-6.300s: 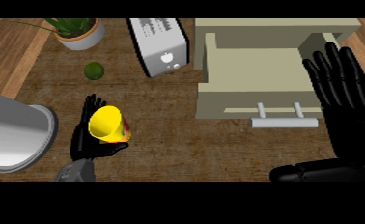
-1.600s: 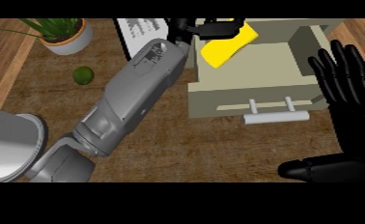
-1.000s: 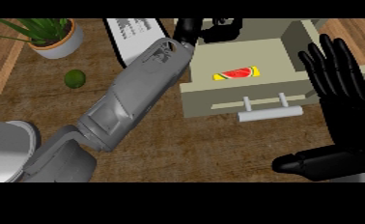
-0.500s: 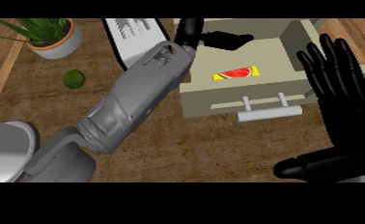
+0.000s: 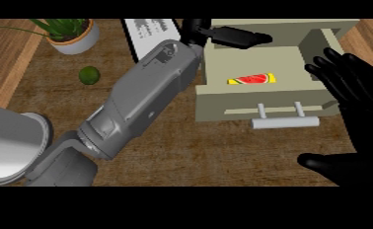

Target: Pick up the cup, place it into the drawer and close the drawer

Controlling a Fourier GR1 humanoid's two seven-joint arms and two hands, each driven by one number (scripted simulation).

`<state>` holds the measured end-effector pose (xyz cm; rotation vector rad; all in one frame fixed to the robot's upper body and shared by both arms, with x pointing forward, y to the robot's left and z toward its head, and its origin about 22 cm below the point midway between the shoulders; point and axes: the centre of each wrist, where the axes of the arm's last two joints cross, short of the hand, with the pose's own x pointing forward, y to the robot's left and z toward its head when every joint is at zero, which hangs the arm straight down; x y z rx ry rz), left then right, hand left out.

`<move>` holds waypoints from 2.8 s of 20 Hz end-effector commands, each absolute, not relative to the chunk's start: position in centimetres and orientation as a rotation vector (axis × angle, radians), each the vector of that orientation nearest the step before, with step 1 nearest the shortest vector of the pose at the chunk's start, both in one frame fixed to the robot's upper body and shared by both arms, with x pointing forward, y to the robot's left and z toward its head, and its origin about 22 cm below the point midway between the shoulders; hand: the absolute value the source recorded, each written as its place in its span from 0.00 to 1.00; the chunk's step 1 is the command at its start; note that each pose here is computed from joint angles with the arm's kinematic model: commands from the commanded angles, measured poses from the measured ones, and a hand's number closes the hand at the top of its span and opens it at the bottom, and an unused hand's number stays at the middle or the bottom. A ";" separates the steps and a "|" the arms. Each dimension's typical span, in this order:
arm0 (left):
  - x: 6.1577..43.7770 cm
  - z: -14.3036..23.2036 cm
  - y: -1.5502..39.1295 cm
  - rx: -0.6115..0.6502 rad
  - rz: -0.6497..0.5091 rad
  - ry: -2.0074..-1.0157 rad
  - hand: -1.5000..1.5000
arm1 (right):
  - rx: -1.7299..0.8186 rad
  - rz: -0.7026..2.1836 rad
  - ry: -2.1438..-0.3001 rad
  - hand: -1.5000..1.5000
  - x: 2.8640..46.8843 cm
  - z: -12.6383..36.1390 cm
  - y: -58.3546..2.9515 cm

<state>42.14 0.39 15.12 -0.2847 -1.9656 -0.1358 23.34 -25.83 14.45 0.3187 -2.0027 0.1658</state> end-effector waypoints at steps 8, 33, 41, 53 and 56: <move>42.0 14.6 7.3 -0.311 0.071 -1.948 0.00 | 0.159 0.496 -1.946 1.00 21.6 14.7 -26.3; 29.7 7.9 27.8 -0.248 0.165 -1.875 0.00 | -0.375 1.171 -1.715 1.00 24.8 8.3 -24.0; 27.8 6.0 31.8 -0.256 0.190 -1.876 0.00 | -0.443 1.191 -1.635 0.00 30.4 2.4 -22.2; 26.8 5.9 33.5 -0.269 0.186 -1.888 0.00 | -0.443 1.243 -1.531 0.00 36.4 -2.1 -23.0; 26.7 4.9 34.4 -0.258 0.201 -1.886 0.00 | -0.385 1.220 -1.530 0.00 39.1 -0.5 -22.8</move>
